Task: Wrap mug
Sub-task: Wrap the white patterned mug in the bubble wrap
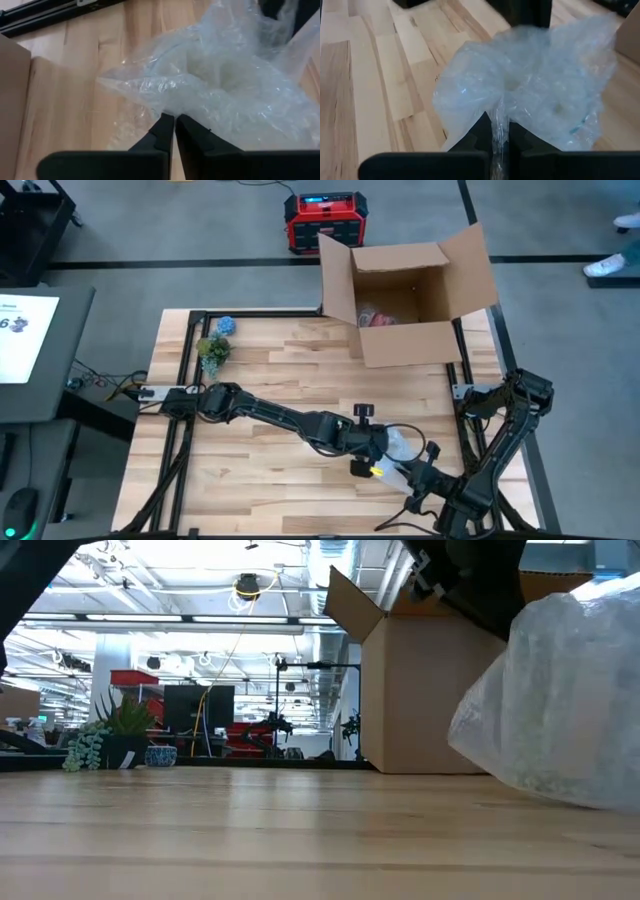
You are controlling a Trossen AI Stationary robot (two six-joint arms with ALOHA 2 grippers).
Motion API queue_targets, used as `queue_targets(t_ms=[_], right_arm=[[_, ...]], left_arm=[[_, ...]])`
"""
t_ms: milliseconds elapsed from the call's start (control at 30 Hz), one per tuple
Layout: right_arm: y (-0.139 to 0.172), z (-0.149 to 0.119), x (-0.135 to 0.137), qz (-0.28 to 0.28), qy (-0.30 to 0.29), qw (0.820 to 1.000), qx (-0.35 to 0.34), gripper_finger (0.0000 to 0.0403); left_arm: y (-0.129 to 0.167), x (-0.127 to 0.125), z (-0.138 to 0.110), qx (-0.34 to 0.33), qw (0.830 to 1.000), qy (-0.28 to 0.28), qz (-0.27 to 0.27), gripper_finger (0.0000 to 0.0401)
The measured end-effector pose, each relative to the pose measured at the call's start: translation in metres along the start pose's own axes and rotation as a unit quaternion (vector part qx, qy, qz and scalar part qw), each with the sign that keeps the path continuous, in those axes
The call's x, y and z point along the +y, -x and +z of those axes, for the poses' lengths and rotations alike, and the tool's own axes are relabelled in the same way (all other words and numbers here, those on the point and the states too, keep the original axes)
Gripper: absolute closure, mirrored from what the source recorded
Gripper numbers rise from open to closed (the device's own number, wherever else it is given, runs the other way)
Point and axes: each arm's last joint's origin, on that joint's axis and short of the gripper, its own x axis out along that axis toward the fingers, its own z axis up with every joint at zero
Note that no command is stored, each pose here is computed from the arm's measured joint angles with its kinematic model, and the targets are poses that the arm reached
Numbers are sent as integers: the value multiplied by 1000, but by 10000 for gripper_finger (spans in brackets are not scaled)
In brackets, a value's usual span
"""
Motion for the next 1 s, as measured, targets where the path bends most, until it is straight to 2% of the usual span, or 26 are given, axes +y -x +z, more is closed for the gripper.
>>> queue_targets(t_ms=[100, 267, 367, 467, 733, 1000], right_arm=[[1, 2, 0, -3, -3, 1000, -21, 403], [1, 19, 1, -5, -43, 997, -62, 403], [-7, 22, -1, -18, -48, 997, -55, 403], [-16, 24, -3, -28, -58, 997, -32, 403], [-14, 14, -2, -11, -63, 998, -16, 403], [3, -9, 11, 32, -47, 998, -17, 403]], left_arm=[[-7, -3, -6, -2, 1000, 1, -3, 400], [-18, -7, -14, -1, 1000, 1, -12, 401], [-27, -13, -23, 4, 1000, 4, -20, 401], [-26, -17, -21, -8, 1000, -9, -21, 401], [-14, -36, -10, -50, 997, -53, -26, 401], [-1, -55, 2, -122, 985, -89, -82, 401]])
